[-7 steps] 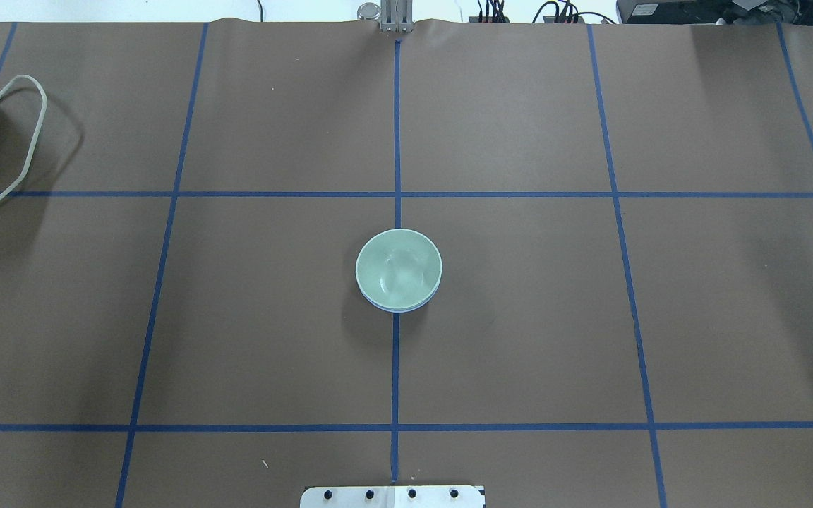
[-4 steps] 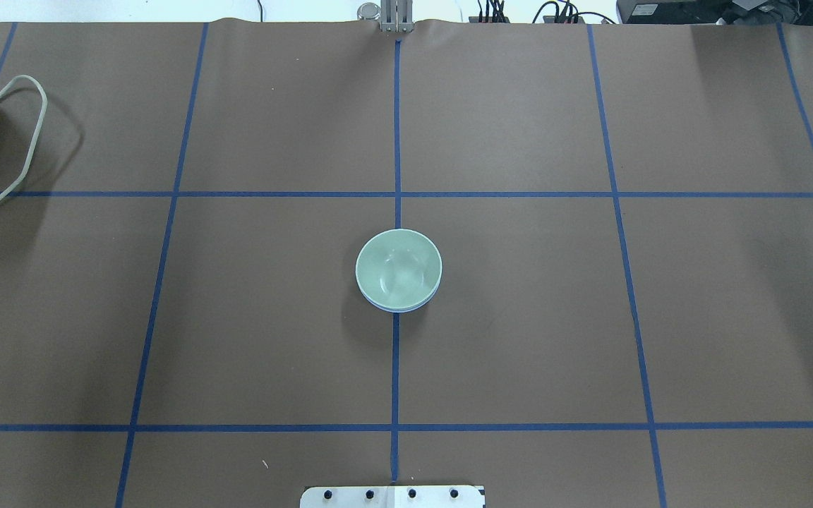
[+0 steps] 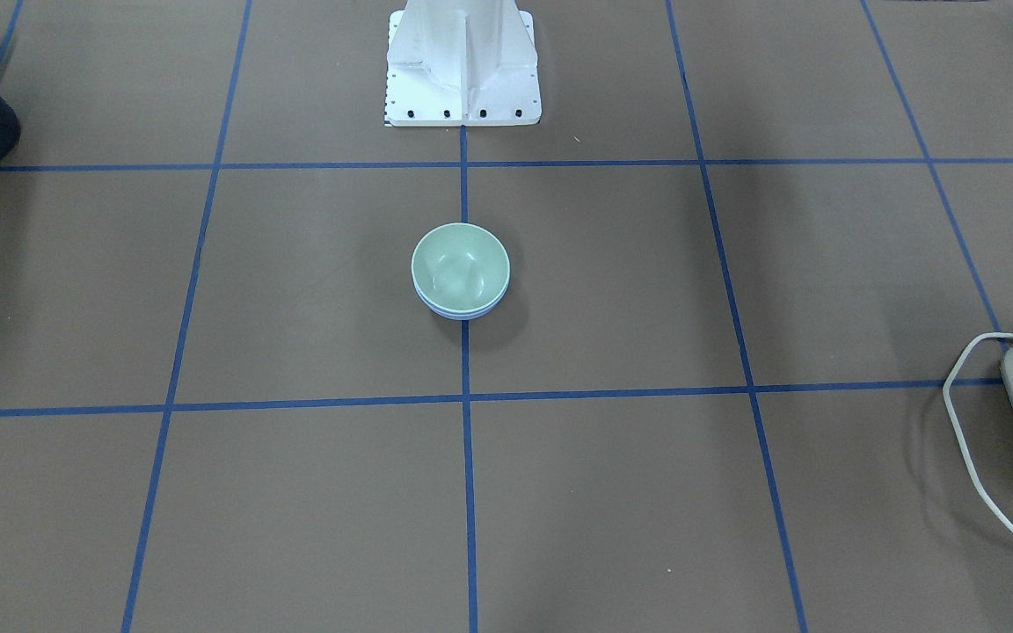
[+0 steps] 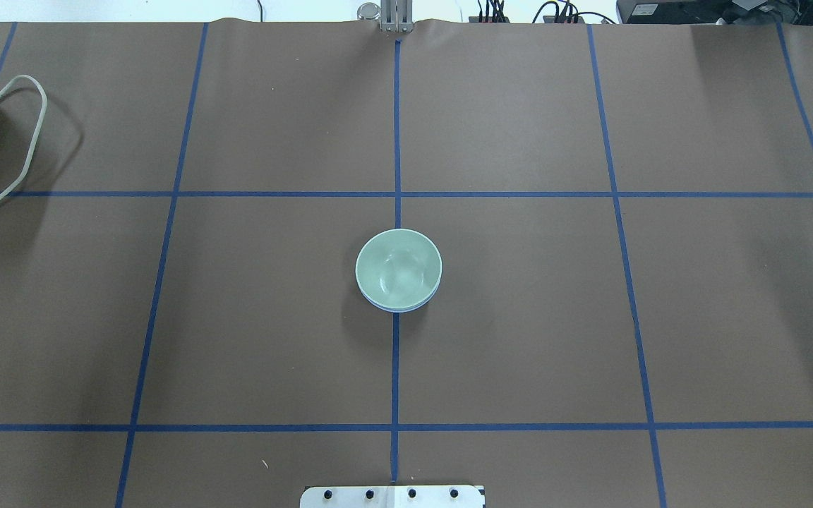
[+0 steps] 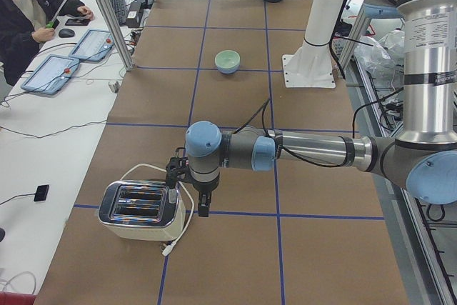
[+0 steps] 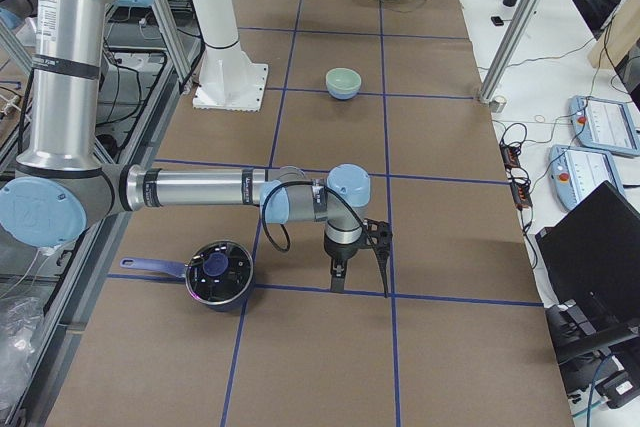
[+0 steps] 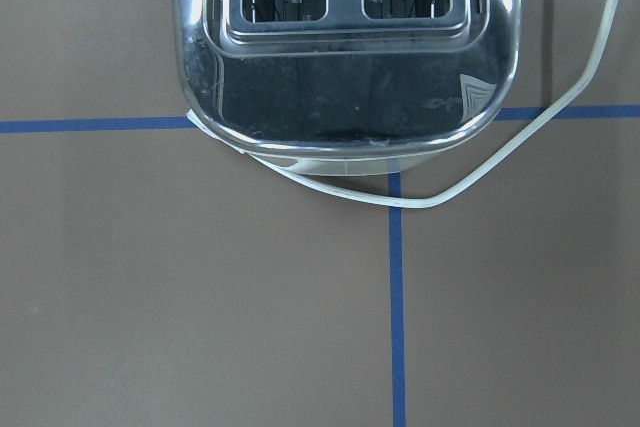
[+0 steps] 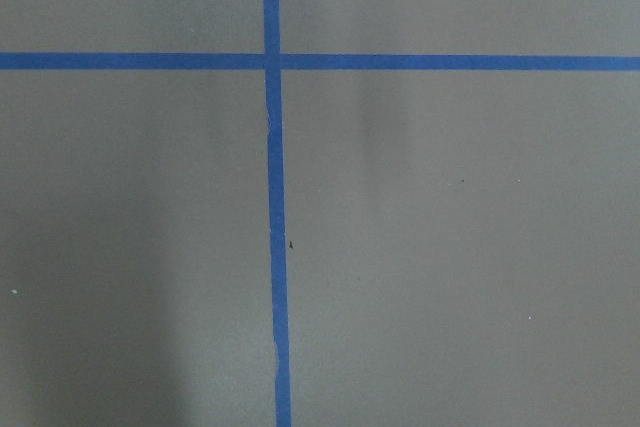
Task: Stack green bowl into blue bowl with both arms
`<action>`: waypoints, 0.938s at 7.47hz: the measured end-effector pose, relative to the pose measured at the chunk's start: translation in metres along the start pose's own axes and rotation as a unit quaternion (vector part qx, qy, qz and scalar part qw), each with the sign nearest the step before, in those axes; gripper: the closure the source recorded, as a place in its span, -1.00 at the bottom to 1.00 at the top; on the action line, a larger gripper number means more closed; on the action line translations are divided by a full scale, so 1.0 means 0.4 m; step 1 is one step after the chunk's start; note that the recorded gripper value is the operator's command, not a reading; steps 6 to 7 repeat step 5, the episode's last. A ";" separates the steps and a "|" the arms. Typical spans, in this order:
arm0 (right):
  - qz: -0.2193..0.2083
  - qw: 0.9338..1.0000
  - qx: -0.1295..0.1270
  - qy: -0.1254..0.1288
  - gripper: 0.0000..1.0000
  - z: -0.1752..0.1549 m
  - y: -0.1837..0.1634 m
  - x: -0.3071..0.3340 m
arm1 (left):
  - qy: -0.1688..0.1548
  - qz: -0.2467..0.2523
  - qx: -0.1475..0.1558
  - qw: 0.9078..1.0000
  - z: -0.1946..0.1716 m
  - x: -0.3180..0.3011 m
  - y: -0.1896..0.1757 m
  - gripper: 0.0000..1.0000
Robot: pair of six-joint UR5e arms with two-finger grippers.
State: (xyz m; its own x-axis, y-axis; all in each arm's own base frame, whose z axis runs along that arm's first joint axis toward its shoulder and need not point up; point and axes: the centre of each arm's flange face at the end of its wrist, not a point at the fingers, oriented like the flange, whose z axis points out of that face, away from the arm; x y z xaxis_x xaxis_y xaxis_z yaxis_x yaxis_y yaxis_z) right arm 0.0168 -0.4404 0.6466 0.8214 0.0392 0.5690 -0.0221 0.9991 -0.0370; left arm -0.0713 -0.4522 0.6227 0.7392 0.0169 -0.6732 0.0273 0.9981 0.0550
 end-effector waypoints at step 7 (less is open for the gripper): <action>0.002 1.000 -0.001 0.000 -1.00 0.004 0.000 0.003 | 0.000 -0.001 -0.001 1.000 0.001 -0.001 0.000 -0.96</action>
